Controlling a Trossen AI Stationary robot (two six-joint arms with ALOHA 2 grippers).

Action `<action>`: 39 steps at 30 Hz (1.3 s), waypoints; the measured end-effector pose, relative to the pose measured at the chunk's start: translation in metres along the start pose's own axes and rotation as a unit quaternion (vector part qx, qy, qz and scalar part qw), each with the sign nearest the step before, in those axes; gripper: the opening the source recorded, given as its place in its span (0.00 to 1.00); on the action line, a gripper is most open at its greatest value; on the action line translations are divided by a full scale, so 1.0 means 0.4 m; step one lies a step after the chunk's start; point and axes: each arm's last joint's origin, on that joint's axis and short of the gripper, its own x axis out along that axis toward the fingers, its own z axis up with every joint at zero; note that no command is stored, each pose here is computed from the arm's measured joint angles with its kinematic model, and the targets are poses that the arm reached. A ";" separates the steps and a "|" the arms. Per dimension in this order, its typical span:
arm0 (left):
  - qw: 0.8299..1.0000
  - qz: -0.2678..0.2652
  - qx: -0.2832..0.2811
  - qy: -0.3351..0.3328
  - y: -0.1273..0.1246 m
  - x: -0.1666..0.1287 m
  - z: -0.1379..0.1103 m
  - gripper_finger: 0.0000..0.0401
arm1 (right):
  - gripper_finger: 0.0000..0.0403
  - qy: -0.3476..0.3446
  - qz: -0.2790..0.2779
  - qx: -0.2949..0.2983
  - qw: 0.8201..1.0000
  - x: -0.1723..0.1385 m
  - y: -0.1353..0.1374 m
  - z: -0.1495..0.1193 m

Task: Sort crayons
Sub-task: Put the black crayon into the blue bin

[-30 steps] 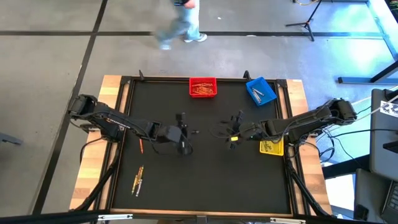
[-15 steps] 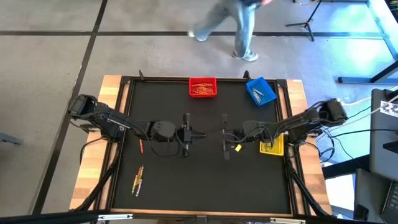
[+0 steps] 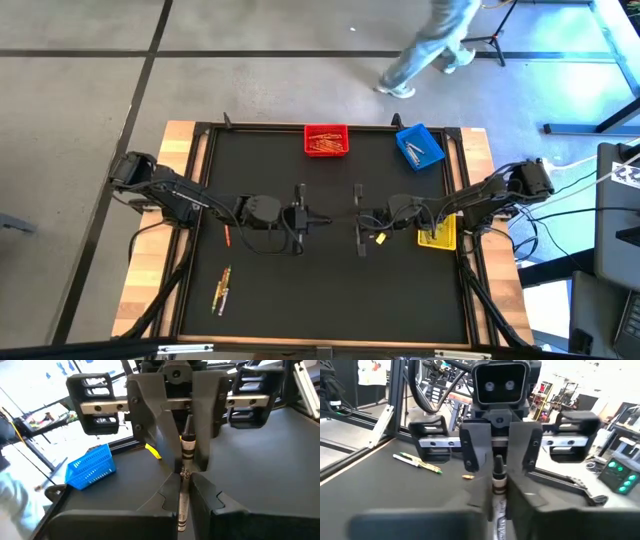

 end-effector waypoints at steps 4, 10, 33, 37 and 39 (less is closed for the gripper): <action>1.000 -0.001 -0.007 0.007 -0.001 0.000 -0.004 0.03 | 0.04 0.003 0.001 -0.011 1.000 0.000 0.000 -0.001; 1.000 0.000 -0.016 0.018 -0.001 0.000 -0.009 0.16 | 0.09 0.025 -0.034 -0.015 0.999 -0.002 -0.004 -0.006; 0.995 0.052 -0.012 0.079 -0.001 -0.004 -0.034 0.29 | 0.05 0.343 -0.369 -0.047 0.863 -0.181 -0.162 -0.029; 0.995 0.052 -0.012 0.079 -0.001 -0.004 -0.034 0.29 | 0.07 0.402 -0.401 -0.025 0.823 -0.216 -0.222 -0.069; 0.995 0.052 -0.012 0.079 -0.001 -0.004 -0.034 0.29 | 0.07 0.431 -0.410 -0.006 0.804 -0.236 -0.256 -0.092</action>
